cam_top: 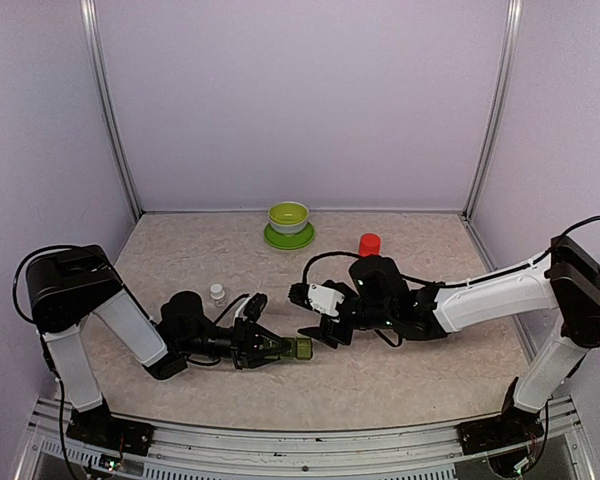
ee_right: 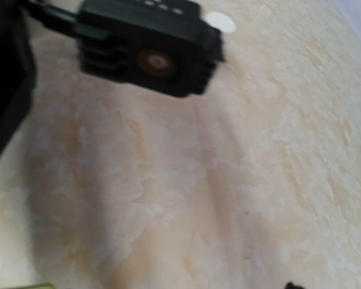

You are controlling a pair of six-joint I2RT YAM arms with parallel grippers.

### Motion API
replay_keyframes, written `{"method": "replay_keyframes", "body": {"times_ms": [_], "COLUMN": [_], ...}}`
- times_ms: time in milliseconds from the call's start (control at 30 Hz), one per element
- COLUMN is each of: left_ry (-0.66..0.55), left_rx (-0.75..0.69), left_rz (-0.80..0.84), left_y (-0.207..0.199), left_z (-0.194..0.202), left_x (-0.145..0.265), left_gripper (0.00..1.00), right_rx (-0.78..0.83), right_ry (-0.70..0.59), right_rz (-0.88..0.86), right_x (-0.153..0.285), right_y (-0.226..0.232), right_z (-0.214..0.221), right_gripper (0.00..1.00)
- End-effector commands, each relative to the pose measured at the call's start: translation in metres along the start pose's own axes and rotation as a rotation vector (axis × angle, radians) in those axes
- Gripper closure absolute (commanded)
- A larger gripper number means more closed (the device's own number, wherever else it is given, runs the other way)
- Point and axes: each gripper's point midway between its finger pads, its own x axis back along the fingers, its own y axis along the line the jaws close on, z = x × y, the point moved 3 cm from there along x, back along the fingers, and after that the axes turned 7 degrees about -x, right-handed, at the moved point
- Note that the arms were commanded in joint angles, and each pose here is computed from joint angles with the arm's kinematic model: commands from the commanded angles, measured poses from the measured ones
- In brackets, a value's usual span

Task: Sort the pills into containers
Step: Open the lid of the pill container.

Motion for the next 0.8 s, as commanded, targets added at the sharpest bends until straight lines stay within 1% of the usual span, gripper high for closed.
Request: {"method": "replay_keyframes", "body": {"times_ms": [0, 200, 233, 267, 467, 767], "left_ry": [-0.018, -0.026, -0.022, -0.020, -0.008, 0.004], "left_rx": [-0.047, -0.044, -0.043, -0.042, -0.024, 0.009], "left_rz": [0.017, -0.010, -0.015, -0.022, -0.046, -0.146], "left_y": [-0.004, 0.004, 0.006, 0.009, 0.023, 0.053], "left_z": [-0.008, -0.015, -0.016, -0.017, -0.023, -0.034], "left_x": [-0.002, -0.003, -0.005, -0.006, -0.011, -0.020], "left_gripper": [0.79, 0.79, 0.79, 0.78, 0.76, 0.76], "right_rx": [-0.051, -0.097, -0.105, -0.115, -0.161, -0.200], "right_ry": [-0.036, -0.057, -0.064, -0.072, -0.099, -0.106], "right_rz": [0.112, 0.246, 0.261, 0.275, 0.342, 0.388], "right_x": [0.012, 0.036, 0.041, 0.046, 0.071, 0.091], "right_y": [-0.025, -0.045, -0.047, -0.050, -0.057, -0.054], "right_z": [-0.022, -0.033, -0.034, -0.035, -0.033, -0.011], "right_gripper": [0.23, 0.08, 0.03, 0.00, 0.00, 0.00]}}
